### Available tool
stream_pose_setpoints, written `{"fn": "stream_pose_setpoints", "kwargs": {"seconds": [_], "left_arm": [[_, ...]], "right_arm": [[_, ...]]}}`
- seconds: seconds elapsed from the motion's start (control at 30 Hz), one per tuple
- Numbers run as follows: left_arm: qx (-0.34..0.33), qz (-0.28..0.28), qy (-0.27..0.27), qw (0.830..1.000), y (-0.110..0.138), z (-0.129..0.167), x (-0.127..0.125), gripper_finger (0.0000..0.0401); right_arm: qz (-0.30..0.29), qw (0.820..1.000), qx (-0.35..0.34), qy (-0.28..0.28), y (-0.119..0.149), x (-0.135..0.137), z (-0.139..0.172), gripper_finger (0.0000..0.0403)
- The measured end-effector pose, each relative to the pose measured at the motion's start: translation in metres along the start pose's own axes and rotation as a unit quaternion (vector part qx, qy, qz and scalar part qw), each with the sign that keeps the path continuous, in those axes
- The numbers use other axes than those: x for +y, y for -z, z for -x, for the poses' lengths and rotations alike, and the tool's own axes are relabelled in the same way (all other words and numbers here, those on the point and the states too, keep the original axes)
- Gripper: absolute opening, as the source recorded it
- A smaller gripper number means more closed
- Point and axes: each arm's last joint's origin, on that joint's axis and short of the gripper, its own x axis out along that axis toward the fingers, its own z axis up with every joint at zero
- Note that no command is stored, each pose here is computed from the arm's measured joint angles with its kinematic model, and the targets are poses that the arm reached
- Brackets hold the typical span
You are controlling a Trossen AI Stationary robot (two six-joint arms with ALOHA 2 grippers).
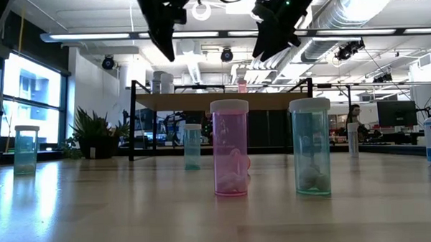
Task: Pick and place medicine bottles onto shelf by color
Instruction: Put the top right blue pill bottle on the shelf
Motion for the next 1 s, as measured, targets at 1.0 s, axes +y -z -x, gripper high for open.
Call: {"fn": "stream_pose_setpoints", "kwargs": {"seconds": [1.0], "left_arm": [[-0.126, 0.062, 0.153, 0.978, 0.030, 0.045, -0.123, 0.0239]], "right_arm": [[0.039, 0.988, 0.037, -0.147, 0.007, 0.018, 0.003, 0.0174]]}}
